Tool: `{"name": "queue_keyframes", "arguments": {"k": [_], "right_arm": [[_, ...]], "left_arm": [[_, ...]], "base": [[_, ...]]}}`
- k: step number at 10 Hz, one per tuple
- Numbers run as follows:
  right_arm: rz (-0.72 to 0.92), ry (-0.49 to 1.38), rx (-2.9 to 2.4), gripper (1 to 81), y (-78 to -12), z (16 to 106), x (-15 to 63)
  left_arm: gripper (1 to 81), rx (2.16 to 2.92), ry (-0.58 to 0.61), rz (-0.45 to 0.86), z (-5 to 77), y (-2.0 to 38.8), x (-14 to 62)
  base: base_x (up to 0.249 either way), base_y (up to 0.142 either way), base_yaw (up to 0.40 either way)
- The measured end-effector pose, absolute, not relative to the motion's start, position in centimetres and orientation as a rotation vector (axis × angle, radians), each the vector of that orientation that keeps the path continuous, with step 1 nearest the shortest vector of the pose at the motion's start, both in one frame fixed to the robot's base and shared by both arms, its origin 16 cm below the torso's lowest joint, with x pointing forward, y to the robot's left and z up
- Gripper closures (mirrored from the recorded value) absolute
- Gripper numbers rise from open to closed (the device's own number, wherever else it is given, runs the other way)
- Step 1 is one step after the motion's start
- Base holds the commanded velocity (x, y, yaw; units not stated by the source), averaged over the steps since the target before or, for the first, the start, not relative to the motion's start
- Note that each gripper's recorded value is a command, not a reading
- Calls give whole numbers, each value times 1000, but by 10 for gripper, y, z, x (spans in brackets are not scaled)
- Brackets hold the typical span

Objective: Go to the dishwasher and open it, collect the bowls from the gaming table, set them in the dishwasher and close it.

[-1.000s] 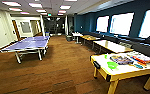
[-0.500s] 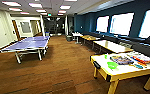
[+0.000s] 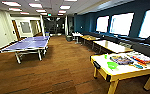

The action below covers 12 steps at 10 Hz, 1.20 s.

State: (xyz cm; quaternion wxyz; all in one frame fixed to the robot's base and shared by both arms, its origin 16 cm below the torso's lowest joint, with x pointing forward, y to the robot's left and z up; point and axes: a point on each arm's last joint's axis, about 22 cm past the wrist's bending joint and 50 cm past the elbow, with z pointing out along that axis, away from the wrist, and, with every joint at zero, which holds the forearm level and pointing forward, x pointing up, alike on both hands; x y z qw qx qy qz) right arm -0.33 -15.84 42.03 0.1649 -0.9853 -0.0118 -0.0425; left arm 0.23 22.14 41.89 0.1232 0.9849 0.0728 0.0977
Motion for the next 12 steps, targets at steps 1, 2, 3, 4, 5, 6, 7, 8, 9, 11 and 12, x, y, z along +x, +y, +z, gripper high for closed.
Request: {"name": "queue_keyframes", "arguments": {"k": [1, 2, 3, 4, 5, 6, 7, 8, 9, 11, 12], "right_arm": [[-120, -34, -2807, 10, -158, 420, -4], [-121, -34, -2808, 10, -158, 420, -4], [-121, -34, -2807, 10, -158, 420, -3], [-128, -35, -2808, 10, -159, 420, 0], [-141, -34, -2806, 10, -159, 421, 4], [-126, -35, -2805, 10, -157, 421, -1], [-122, -34, -2803, 10, -155, 421, -2], [-125, -34, -2805, 10, -157, 421, -2], [-124, -34, -2807, 10, -158, 420, -2], [-125, -34, -2806, 10, -157, 421, -2], [-125, -34, -2806, 10, -157, 421, -2]], "left_arm": [[10, 2873, 212, 286, 419, 221, 3], [10, 2872, 212, 286, 419, 221, 3], [10, 2873, 212, 286, 419, 221, 3], [10, 2872, 213, 277, 419, 220, -2], [10, 2869, 213, 262, 418, 216, -7], [10, 2870, 211, 290, 419, 220, 7], [10, 2871, 210, 311, 420, 222, 15], [10, 2867, 210, 308, 420, 220, 14], [10, 2869, 211, 296, 419, 219, 9], [10, 2871, 211, 287, 419, 220, 4], [10, 2870, 210, 291, 419, 220, 6]], "base": [[0, 0, -332], [0, 0, -334], [0, 0, -335], [0, 0, -337], [0, 0, -339], [0, 0, -339], [0, 0, -339], [0, 0, -340], [0, 0, -341], [0, 0, -345], [0, 0, -352]]}}
